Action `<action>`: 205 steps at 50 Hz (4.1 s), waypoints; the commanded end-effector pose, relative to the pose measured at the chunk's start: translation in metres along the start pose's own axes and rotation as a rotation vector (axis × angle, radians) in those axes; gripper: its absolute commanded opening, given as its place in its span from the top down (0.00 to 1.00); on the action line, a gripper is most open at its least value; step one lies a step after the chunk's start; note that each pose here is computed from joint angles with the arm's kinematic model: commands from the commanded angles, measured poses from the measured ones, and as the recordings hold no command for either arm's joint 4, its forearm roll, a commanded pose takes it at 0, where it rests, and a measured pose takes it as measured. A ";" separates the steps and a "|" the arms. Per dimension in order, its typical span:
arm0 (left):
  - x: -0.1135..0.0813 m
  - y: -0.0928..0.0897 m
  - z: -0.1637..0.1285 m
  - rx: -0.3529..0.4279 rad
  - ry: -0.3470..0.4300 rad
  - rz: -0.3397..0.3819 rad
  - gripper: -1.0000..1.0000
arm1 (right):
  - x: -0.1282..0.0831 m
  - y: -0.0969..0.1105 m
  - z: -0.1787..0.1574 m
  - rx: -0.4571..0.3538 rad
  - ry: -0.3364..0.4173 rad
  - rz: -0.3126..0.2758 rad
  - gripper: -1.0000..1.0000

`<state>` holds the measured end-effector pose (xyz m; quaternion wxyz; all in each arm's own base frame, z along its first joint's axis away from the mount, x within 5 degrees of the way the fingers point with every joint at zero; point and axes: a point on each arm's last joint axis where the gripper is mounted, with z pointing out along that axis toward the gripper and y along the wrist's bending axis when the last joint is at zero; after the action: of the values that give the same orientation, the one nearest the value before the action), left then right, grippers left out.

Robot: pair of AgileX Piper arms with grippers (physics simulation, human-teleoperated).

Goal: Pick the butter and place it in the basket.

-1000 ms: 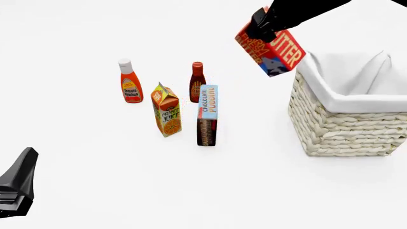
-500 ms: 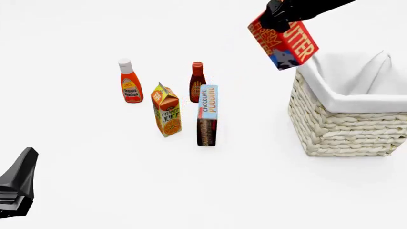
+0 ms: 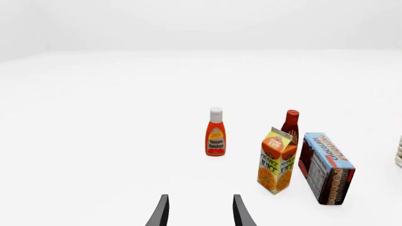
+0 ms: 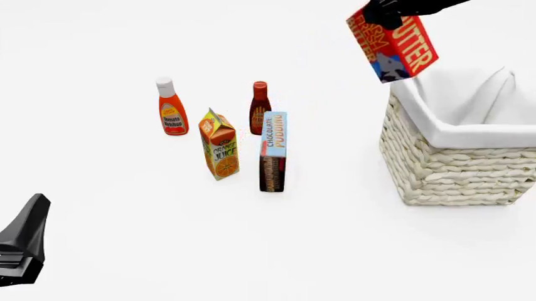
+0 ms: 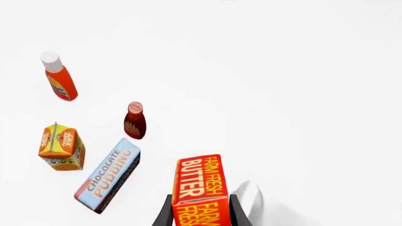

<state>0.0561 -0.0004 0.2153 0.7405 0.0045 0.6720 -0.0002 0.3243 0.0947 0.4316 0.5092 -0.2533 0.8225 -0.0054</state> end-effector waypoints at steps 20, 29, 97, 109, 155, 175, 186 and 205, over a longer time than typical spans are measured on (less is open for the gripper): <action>0.000 0.000 0.000 0.000 0.000 0.000 0.00 | 0.001 -0.028 -0.027 0.102 -0.068 0.140 1.00; 0.000 0.000 0.000 0.000 0.000 0.000 0.00 | 0.008 -0.035 -0.033 0.130 -0.080 0.179 1.00; 0.000 0.000 0.000 0.000 0.000 0.000 0.00 | 0.064 -0.057 -0.098 0.370 -0.375 0.388 1.00; 0.000 0.000 0.000 0.000 0.000 0.000 0.00 | 0.074 -0.058 -0.085 0.372 -0.380 0.405 1.00; 0.000 0.000 0.000 0.001 0.000 -0.001 0.00 | 0.095 -0.068 -0.070 0.416 -0.401 0.465 1.00; 0.000 0.000 0.000 0.003 -0.005 0.003 0.00 | 0.104 -0.068 -0.059 0.414 -0.392 0.484 1.00; -0.001 0.000 0.000 0.004 -0.006 0.003 0.00 | 0.112 -0.069 -0.053 0.419 -0.386 0.506 1.00; -0.001 0.000 0.000 0.006 -0.009 0.005 0.00 | 0.124 -0.069 -0.047 0.426 -0.376 0.533 1.00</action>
<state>0.0559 -0.0007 0.2160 0.7431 0.0079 0.6691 -0.0005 0.2701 -0.0279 0.3672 0.6669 0.0728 0.7416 -0.0034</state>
